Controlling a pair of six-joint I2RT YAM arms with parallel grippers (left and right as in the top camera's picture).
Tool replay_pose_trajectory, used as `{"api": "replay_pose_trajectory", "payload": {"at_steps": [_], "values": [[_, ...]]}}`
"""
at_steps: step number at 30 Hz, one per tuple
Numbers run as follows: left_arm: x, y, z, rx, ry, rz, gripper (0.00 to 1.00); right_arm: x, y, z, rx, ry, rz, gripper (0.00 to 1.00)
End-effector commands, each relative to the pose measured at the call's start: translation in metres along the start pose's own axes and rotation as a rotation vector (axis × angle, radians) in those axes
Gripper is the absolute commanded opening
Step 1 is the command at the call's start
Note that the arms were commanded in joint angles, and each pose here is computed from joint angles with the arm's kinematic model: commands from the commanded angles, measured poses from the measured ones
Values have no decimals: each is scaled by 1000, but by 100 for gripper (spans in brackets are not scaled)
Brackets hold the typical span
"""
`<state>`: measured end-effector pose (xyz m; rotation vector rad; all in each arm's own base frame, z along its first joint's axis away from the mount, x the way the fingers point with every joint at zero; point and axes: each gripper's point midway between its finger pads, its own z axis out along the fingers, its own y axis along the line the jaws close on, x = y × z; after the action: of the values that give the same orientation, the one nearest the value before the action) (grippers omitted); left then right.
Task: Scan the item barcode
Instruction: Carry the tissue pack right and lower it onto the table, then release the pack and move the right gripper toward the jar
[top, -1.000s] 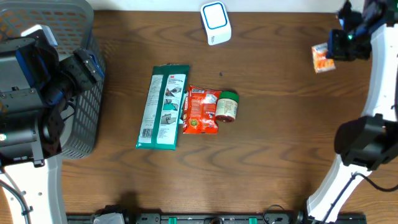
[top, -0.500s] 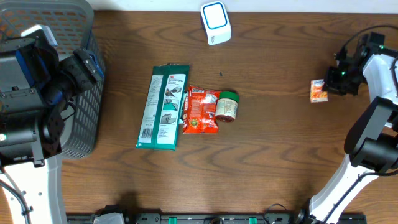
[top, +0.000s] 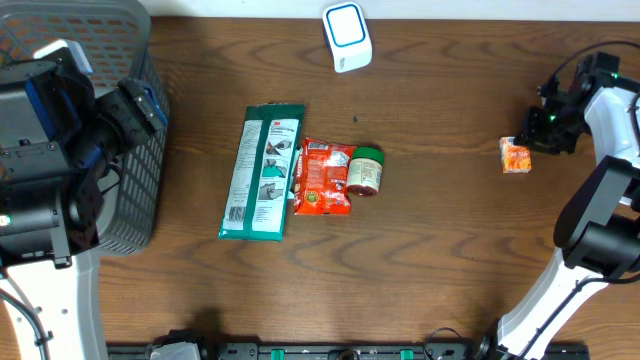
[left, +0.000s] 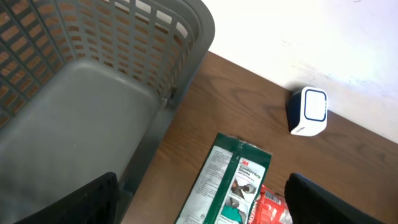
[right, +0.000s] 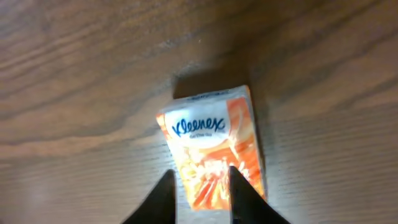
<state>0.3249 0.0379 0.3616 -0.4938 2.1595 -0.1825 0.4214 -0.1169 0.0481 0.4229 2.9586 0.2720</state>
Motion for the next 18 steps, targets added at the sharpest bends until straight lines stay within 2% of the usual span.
{"api": "replay_pose_trajectory", "payload": {"at_steps": [1, 10, 14, 18], "values": [[1, 1, 1, 1, 5, 6, 85, 1, -2, -1, -9, 3, 9, 22], [1, 1, 1, 1, 5, 6, 85, 14, -21, 30, 71, 5, 16, 34], [1, 1, 1, 1, 5, 6, 85, 19, -21, 40, 63, 9, 27, 34], [1, 1, 1, 1, 5, 6, 85, 3, -9, 18, 13, -38, 19, 49]]}}
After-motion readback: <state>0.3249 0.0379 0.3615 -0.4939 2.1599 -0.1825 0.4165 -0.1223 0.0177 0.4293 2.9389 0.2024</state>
